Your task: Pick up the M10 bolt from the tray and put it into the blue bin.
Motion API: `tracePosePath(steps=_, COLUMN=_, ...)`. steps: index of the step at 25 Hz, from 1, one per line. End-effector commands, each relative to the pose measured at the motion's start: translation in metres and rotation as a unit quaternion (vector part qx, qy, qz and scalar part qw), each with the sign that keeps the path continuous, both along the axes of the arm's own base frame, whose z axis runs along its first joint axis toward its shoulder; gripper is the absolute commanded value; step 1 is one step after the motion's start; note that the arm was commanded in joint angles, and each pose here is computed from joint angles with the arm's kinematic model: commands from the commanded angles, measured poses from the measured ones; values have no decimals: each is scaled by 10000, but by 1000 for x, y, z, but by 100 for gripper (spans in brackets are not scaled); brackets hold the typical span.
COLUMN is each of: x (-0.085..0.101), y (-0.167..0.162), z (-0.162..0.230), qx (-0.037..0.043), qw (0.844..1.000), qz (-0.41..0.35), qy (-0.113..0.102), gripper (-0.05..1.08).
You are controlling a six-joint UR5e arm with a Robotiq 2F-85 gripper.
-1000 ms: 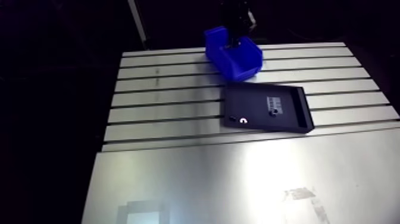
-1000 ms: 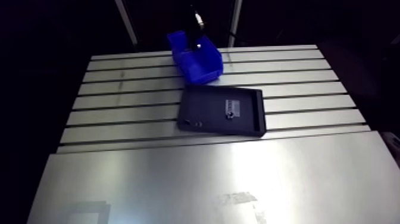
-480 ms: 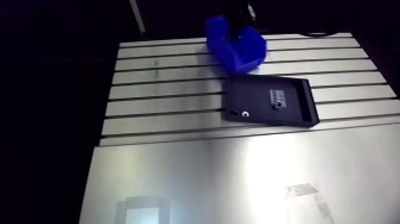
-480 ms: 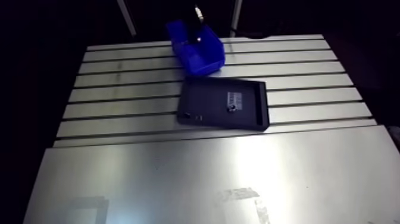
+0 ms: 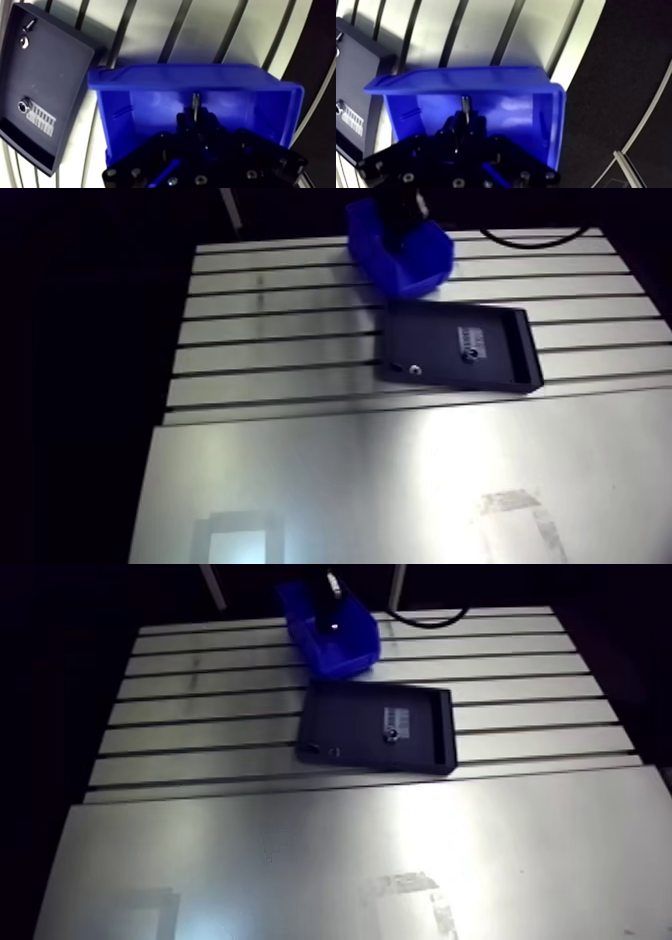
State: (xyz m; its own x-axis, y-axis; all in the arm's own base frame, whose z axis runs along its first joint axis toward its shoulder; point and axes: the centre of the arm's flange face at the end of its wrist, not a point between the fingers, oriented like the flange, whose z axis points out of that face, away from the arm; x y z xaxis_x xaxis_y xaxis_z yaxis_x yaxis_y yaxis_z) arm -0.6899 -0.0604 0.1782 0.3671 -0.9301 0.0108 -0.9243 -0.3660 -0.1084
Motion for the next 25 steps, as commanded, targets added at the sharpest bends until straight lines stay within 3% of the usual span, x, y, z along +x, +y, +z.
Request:
tracePosePath(steps=1, x=-1, y=0, z=-9, qx=2, qw=10000, qz=-33, qy=-40, gripper=105)
tracePosePath(steps=7, x=-2, y=-1, z=-10, qx=44, qw=9999, qz=-121, qy=-32, gripper=92)
tracePosePath(steps=8, x=-2, y=-1, z=-10, qx=49, qw=9999, qz=-129, qy=14, gripper=81)
tracePosePath(steps=10, x=-4, y=0, z=-7, qx=62, qw=9998, qz=-175, qy=123, gripper=42)
tracePosePath(steps=12, x=-5, y=0, z=-3, qx=65, qw=9995, qz=-222, qy=209, gripper=20)
tracePosePath(steps=13, x=-5, y=0, z=-1, qx=81, qw=9995, qz=-213, qy=223, gripper=1)
tracePosePath(steps=19, x=-2, y=-12, z=32, qx=47, qw=9990, qz=-140, qy=418, gripper=1)
tracePosePath(steps=25, x=11, y=-13, z=90, qx=76, qw=9979, qz=-140, qy=623, gripper=1)
